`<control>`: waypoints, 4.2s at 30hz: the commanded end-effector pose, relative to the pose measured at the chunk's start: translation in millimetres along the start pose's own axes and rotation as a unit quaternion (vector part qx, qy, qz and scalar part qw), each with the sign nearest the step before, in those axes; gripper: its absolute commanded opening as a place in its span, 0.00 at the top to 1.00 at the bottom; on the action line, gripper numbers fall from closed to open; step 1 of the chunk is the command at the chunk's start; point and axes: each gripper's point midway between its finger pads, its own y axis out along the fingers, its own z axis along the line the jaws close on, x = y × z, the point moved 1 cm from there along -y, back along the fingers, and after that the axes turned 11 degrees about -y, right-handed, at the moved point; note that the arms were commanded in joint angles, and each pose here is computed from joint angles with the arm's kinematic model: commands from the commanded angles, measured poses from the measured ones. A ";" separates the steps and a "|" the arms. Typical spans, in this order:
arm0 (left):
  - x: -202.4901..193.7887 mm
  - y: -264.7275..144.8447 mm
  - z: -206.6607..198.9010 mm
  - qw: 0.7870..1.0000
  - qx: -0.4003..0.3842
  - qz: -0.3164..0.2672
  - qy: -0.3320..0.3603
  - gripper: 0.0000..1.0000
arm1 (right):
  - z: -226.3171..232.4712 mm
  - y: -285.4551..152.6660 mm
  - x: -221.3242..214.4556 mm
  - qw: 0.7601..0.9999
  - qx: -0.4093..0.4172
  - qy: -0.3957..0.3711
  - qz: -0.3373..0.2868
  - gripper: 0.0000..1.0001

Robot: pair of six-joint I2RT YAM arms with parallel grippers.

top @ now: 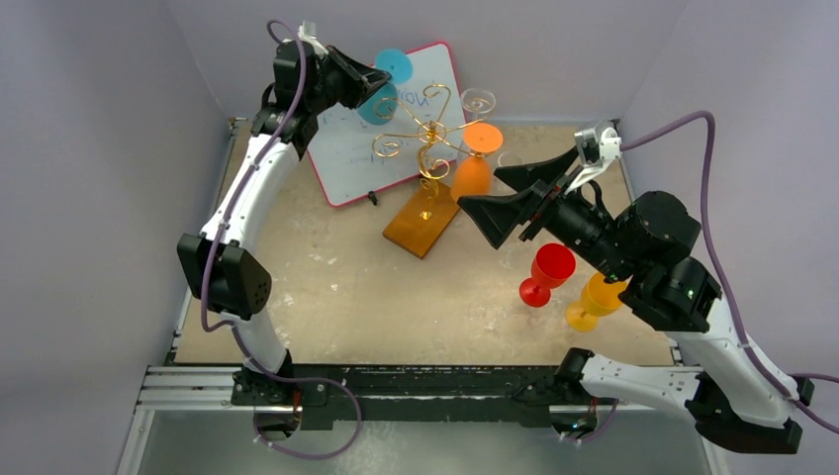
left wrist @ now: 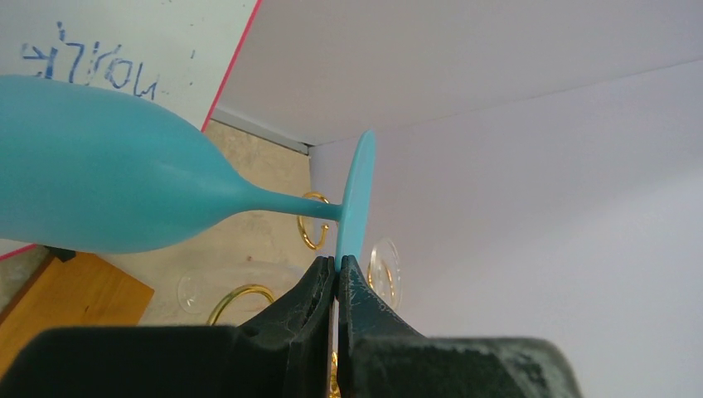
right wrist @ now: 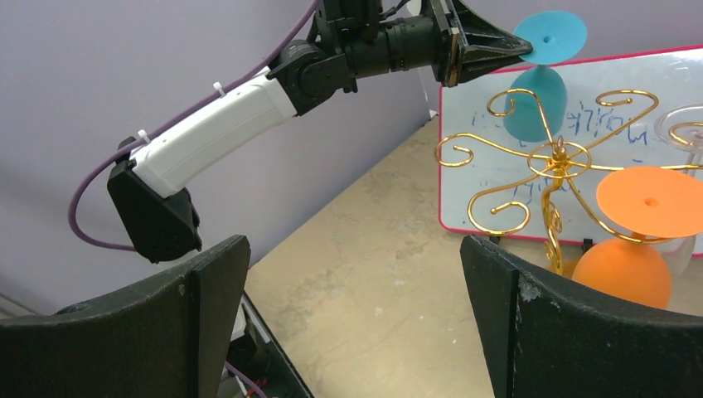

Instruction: Place the wine glass upside down on the wine glass rack

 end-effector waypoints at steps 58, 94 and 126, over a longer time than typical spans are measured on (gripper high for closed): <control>-80.6 13.8 -40.8 0.989 -0.082 0.120 -0.019 1.00 | 1.2 -3.0 16.5 0.999 0.001 0.006 -0.035 0.00; -63.6 44.5 -49.8 0.989 -0.117 0.082 -0.044 1.00 | -0.2 -5.2 17.1 0.999 -0.003 0.008 -0.037 0.00; -44.0 34.7 -36.1 0.997 -0.069 0.032 -0.016 0.98 | -2.4 -12.2 18.0 0.999 -0.007 0.011 -0.042 0.00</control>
